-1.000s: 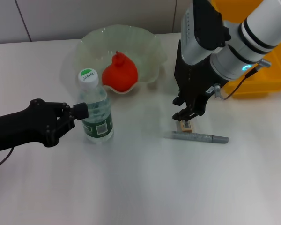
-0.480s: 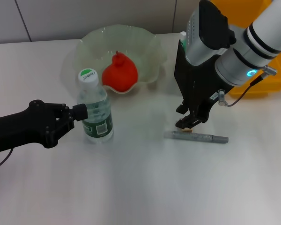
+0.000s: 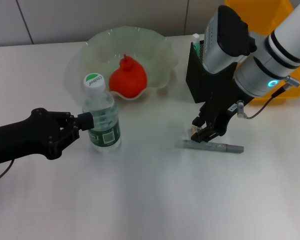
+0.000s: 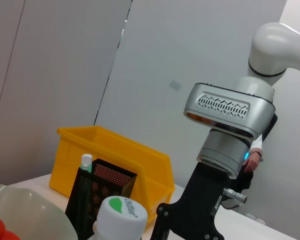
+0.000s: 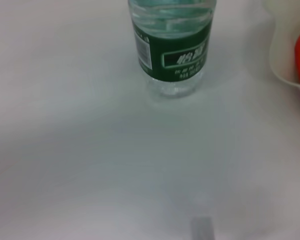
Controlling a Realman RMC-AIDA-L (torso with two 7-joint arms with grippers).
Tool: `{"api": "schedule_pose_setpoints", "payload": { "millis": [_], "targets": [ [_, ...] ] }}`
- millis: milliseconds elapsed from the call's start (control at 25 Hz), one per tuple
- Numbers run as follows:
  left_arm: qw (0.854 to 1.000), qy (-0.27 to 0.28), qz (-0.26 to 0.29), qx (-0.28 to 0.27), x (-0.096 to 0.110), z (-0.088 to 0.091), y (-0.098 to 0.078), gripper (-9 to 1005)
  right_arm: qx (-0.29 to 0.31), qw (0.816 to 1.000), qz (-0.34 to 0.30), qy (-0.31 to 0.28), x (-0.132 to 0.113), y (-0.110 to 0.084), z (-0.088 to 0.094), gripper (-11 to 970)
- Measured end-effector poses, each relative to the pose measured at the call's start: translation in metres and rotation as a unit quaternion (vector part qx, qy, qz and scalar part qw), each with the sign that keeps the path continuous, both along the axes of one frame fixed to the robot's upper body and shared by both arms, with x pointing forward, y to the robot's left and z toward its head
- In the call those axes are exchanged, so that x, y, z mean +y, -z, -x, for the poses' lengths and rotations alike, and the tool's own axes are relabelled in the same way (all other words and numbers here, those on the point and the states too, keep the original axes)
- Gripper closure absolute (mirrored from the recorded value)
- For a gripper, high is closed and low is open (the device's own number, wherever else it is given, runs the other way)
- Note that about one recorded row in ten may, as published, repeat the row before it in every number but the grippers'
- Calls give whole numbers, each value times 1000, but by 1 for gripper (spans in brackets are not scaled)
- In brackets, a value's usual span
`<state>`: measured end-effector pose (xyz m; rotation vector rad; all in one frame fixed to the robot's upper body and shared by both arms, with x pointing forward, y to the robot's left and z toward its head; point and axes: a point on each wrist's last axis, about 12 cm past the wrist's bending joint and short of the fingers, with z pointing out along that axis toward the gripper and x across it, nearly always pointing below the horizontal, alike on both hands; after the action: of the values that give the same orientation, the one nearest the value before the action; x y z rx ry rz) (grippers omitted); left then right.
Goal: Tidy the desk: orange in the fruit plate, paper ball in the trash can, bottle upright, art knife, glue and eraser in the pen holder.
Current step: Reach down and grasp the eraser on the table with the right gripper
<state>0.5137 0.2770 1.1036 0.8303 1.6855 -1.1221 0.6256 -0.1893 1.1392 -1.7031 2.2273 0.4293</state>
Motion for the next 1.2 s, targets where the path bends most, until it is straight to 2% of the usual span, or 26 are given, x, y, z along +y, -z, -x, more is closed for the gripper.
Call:
{"api": "schedule_pose_setpoints", "payload": {
  "millis": [1200],
  "targets": [
    [1000, 4, 2, 0, 0, 3, 4, 997, 5, 999, 30, 29, -10, 2, 0, 548]
  ]
}}
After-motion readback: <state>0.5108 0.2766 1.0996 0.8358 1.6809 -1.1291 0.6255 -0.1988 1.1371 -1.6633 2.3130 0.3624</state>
